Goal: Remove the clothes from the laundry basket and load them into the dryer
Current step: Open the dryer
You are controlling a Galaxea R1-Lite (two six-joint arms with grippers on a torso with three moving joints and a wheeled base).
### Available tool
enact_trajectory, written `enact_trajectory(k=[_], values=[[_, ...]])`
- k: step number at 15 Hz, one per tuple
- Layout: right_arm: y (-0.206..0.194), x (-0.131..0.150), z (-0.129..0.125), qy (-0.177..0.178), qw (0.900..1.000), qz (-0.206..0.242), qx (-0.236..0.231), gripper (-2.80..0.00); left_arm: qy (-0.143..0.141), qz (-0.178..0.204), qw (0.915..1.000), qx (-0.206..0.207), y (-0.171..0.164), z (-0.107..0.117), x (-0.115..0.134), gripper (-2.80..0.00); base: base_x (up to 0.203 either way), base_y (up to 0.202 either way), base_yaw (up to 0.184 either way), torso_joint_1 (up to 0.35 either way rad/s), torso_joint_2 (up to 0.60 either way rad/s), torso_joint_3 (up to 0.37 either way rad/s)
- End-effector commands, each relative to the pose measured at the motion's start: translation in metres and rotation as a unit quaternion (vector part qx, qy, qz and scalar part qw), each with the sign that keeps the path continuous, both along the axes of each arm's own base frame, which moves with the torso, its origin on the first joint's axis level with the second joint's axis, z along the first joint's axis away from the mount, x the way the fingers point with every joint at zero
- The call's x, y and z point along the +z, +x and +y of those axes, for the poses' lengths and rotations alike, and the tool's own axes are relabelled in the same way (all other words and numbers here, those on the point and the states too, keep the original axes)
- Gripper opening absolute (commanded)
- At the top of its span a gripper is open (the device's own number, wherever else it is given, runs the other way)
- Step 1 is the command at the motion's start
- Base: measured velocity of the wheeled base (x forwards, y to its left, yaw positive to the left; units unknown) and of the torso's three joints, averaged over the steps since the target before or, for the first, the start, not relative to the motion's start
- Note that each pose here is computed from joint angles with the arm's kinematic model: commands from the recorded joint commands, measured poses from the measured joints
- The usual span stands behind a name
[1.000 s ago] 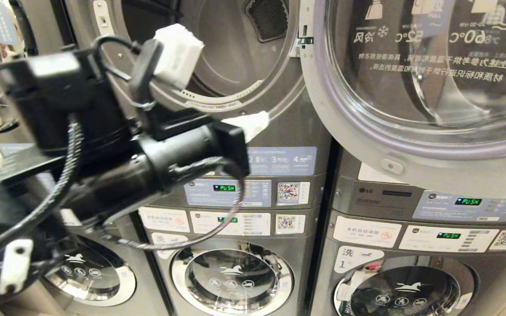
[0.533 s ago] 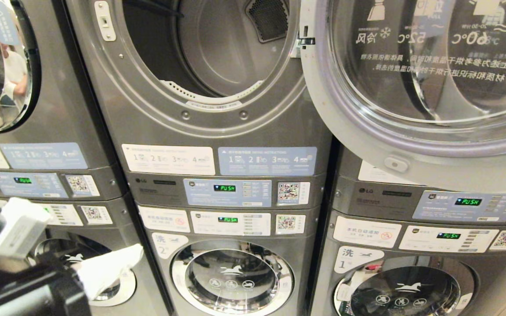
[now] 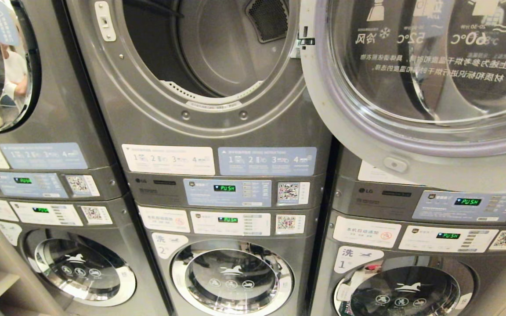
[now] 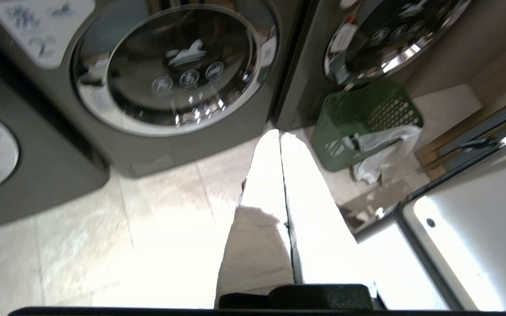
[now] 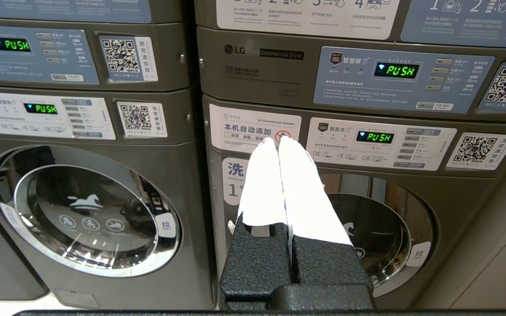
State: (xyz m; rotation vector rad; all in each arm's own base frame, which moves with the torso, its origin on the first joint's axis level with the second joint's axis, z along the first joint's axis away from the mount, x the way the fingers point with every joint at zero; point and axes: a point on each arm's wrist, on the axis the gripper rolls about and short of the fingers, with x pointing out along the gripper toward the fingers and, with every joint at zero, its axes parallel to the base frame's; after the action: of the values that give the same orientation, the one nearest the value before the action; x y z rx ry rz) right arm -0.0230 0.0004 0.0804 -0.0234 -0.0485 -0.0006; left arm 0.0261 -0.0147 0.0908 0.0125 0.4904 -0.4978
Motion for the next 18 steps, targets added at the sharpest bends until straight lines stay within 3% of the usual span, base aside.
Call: enact_trajectory(k=[1, 5, 7, 11, 15, 18], values=[[0.001, -0.005, 0.000, -0.001, 1.000, 0.009, 0.000, -2.80, 0.007, 0.009, 0.9999, 0.011, -0.018, 0.010, -0.008, -2.80, 0.000, 0.000, 0.000, 0.000, 0.00, 0.000], [0.001, -0.005, 0.000, -0.001, 1.000, 0.009, 0.000, -2.80, 0.015, 0.044, 0.9955, 0.083, -0.014, 0.010, -0.007, -2.80, 0.000, 0.000, 0.000, 0.000, 0.00, 0.000], [0.001, -0.005, 0.000, -0.001, 1.000, 0.009, 0.000, -2.80, 0.034, 0.044, 0.9922, 0.111, -0.012, 0.010, -0.007, -2.80, 0.000, 0.000, 0.000, 0.000, 0.00, 0.000], [0.001, -0.005, 0.000, -0.001, 1.000, 0.010, 0.001, -2.80, 0.070, 0.021, 0.9778, 0.196, -0.014, 0.014, -0.007, -2.80, 0.000, 0.000, 0.000, 0.000, 0.00, 0.000], [0.001, -0.005, 0.000, -0.001, 1.000, 0.010, 0.001, -2.80, 0.067, -0.031, 0.9594, 0.272, -0.023, 0.015, -0.007, -2.80, 0.000, 0.000, 0.000, 0.000, 0.00, 0.000], [0.001, -0.005, 0.000, -0.001, 1.000, 0.010, 0.002, -2.80, 0.064, -0.074, 0.9550, 0.280, -0.031, 0.014, -0.011, -2.80, 0.000, 0.000, 0.000, 0.000, 0.00, 0.000]])
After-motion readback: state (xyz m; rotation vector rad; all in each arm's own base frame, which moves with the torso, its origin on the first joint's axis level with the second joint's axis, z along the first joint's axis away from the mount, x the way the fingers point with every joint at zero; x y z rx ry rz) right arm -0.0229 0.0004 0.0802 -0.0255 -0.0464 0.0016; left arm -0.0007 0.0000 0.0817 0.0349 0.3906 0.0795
